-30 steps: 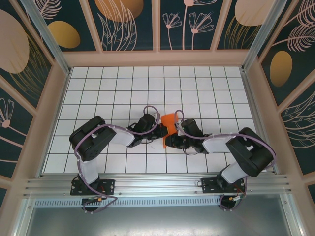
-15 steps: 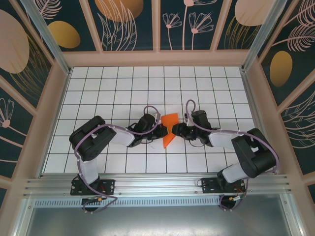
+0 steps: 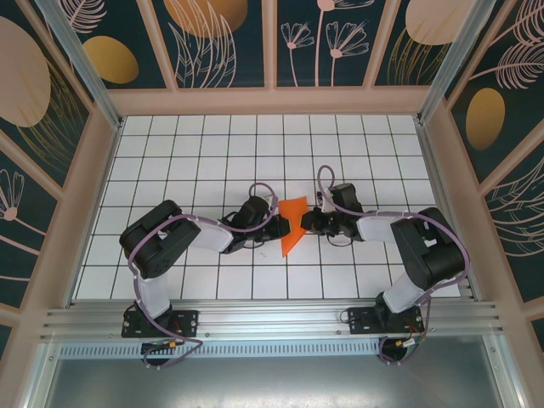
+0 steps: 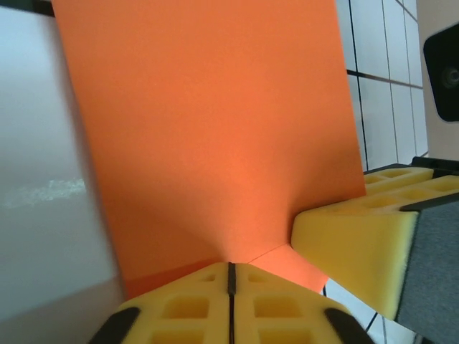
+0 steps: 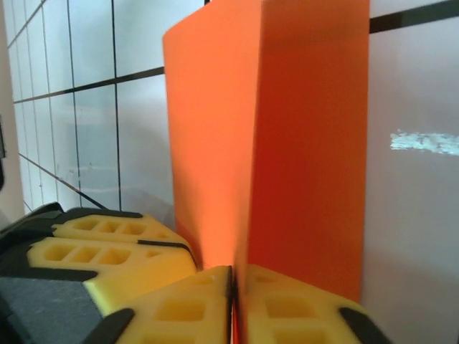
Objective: Fold a paper plane with a square sheet of paper (pick it up from the middle)
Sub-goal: Fourth fold the wing at the center of the table.
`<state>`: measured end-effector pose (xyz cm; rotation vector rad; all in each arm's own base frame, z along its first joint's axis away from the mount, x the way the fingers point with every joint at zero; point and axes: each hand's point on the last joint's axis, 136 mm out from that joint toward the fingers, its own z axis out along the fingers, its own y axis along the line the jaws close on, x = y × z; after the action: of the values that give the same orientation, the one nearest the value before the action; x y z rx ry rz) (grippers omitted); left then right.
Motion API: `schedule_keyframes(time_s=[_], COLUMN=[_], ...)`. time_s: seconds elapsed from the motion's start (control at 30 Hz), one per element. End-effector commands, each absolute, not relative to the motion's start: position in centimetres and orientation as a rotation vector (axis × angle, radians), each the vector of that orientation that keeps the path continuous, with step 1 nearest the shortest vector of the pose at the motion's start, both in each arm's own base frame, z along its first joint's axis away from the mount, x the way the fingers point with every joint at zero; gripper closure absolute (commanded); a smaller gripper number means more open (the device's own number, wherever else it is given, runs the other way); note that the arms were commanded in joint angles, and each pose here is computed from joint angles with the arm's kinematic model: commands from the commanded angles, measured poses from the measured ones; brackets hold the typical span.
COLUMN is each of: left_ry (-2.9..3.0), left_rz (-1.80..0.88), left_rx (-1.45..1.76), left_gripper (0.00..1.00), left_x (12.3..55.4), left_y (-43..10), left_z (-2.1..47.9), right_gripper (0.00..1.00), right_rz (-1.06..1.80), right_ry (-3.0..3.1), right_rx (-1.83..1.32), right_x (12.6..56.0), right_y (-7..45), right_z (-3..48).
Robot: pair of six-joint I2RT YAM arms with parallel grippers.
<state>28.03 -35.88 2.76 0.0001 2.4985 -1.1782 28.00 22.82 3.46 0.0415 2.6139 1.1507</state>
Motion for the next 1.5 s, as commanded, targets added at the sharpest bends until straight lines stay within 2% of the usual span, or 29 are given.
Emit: schedule_keyframes(time_s=[0.0, 0.1, 0.23, 0.4, 0.57, 0.87, 1.03, 1.47], left_ry=[2.462, 2.454, 2.442, 2.465, 2.476, 2.435, 2.443, 2.431], left_rz=[-1.137, -1.076, -0.931, -0.686, -0.598, -0.599, -0.531, -0.426], left_rx=[0.043, 0.083, 0.172, 0.371, 0.457, 0.536, 0.538, 0.569], left_gripper=[0.79, 0.70, 0.67, 0.62, 0.62, 0.58, 0.55, 0.58], left_x=[28.9, 28.9, 28.1, 25.6, 24.2, 22.8, 23.1, 24.2], left_y=[-35.7, -35.1, -34.4, -34.9, -35.1, -35.8, -35.2, -35.5], left_z=[4.6, 5.7, 7.4, 7.1, 6.0, 5.8, 5.1, 3.6], right_gripper=[0.93, 0.96, 0.98, 0.98, 0.97, 0.97, 0.97, 0.96], right_rz=[1.139, 1.123, 1.098, 1.080, 1.088, 1.093, 1.099, 1.104], right_ry=[2.629, 2.639, 2.653, 2.657, 2.654, 2.650, 2.650, 2.646], right_rx=[0.045, 0.095, 0.179, 0.240, 0.260, 0.298, 0.299, 0.304], right_x=[28.4, 28.3, 28.2, 28.1, 28.1, 28.4, 28.5, 28.8], right_y=[23.0, 22.9, 23.0, 23.7, 24.3, 24.5, 24.7, 25.0], right_z=[3.8, 3.9, 4.1, 4.9, 6.0, 6.6, 6.9, 7.7])
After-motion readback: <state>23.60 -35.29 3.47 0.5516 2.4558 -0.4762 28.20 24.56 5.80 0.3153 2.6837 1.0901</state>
